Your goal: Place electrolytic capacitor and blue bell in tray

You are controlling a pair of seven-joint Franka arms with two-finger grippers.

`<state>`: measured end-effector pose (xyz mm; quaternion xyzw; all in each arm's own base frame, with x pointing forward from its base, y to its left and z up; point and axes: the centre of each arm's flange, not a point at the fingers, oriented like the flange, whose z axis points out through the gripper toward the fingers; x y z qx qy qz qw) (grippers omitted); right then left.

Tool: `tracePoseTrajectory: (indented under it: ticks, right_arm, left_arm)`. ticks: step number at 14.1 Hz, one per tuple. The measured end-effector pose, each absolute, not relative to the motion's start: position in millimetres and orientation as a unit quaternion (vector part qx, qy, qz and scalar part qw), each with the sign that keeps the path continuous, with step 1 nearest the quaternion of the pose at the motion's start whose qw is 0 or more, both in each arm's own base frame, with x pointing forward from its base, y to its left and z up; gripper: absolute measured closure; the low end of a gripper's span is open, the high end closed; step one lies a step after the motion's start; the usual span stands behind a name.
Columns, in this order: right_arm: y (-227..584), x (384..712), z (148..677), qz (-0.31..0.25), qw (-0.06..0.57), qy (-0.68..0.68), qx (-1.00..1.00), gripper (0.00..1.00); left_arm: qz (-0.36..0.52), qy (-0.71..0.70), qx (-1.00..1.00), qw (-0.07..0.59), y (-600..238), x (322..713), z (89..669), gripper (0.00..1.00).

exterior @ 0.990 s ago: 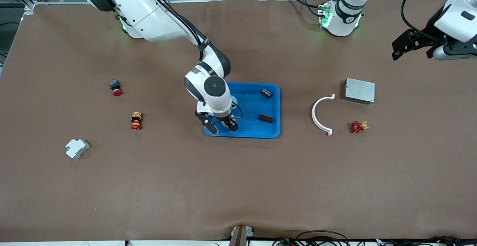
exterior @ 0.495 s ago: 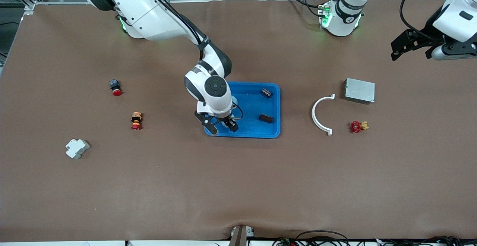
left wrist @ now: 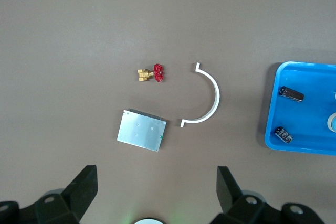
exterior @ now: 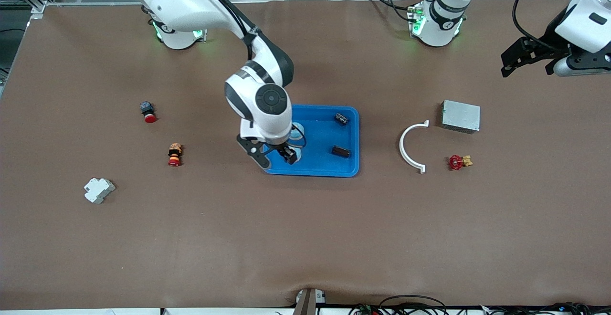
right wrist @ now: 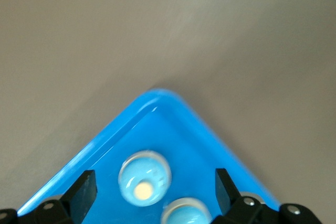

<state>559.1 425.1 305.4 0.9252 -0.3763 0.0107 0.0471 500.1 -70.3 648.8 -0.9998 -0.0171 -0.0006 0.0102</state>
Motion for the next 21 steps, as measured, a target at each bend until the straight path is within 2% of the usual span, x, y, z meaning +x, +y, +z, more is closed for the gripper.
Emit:
tracePoseTrajectory:
  ticks: [5,10,15,21]
  right_arm:
    - [320,603,356,-0.02,0.082,-0.261,0.962,0.0]
    - [212,630,402,-0.034,0.08,-0.136,0.987,0.0]
    - [117,623,489,-0.028,0.077,-0.061,0.995,0.0]
    - [58,609,547,-0.006,0.049,-0.029,0.998,0.0]
  left_arm:
    - [-0.006,-0.018,-1.0,0.01,-70,499,654,0.0]
    - [-0.006,-0.019,-1.0,0.01,-69,499,654,0.0]
    - [-0.014,-0.021,-1.0,0.008,-69,506,651,0.0]
    - [-0.013,-0.062,-0.998,0.008,-84,507,647,0.0]
